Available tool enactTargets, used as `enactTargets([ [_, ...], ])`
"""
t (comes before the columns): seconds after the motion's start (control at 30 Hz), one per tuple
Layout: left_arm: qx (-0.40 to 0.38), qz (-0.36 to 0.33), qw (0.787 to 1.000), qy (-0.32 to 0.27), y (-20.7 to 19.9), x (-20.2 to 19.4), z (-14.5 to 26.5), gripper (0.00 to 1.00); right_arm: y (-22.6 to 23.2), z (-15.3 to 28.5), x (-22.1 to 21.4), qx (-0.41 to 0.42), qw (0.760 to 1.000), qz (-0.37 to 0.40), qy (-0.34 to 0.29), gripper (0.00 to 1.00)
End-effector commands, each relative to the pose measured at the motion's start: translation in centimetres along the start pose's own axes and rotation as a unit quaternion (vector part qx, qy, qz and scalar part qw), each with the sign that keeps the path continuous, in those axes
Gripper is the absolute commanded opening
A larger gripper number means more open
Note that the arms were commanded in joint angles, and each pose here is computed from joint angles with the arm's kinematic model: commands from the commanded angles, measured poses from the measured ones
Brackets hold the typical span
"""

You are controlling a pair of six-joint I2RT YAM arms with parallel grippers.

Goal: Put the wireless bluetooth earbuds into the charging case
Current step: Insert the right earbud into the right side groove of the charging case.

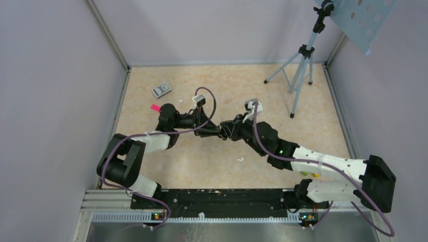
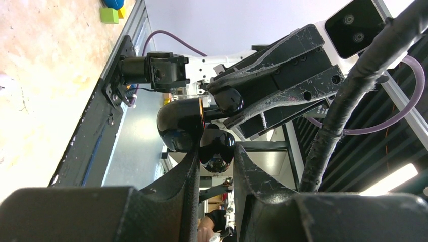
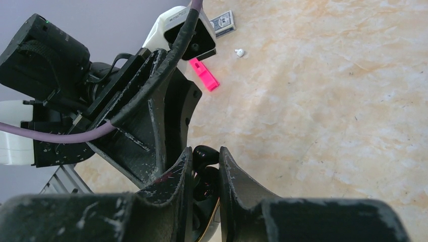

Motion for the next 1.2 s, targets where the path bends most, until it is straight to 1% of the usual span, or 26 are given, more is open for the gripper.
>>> enactTargets([
  [0.0,-0.014,-0.047,0.999,-0.001,-1.6,-0.2,-0.1,0.0,0.6,-0.1,-0.1,0.014,1.0,-0.007,-0.005,0.01],
  [0.67,-0.03,-0.045,0.999,-0.005,-2.3,0.3,-0.3,0.0,0.4,1.0,-1.1,0.009,1.0,-0.009,-0.004,0.0],
  [0.7,-0.03,-0.045,0.999,-0.004,-2.3,0.2,-0.3,0.0,0.5,1.0,-1.1,0.009,1.0,-0.009,-0.003,0.03],
  [0.83,-0.029,-0.043,0.999,-0.004,-2.1,0.2,-0.2,0.0,0.6,1.0,-1.1,0.01,1.0,-0.013,0.0,0.27],
  [0.9,-0.028,-0.041,0.999,-0.003,-2.0,0.2,-0.2,0.0,0.8,1.1,-0.6,0.011,1.0,-0.014,-0.003,0.35],
  [0.97,-0.027,-0.039,0.999,-0.002,-1.8,0.2,-0.2,0.0,1.0,1.2,0.2,0.01,1.0,-0.015,-0.011,0.38],
  [1.13,0.003,-0.035,0.999,0.016,-0.6,0.2,-0.2,0.0,2.4,1.6,2.7,0.031,0.999,-0.008,-0.024,0.41],
  [1.17,0.015,-0.025,0.999,0.015,-0.2,0.3,-0.2,0.0,2.4,1.7,3.0,0.03,0.999,-0.007,-0.025,0.42],
])
Point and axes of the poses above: each gripper's point midway between its finger pads, its own z axis back along the fingers, its own y axis along the line the jaws close on, x = y × z, the point moved 1 cm from there along z, back along the fingers, and after that the axes turned 5 degrees about z, right-handed, at the moved point
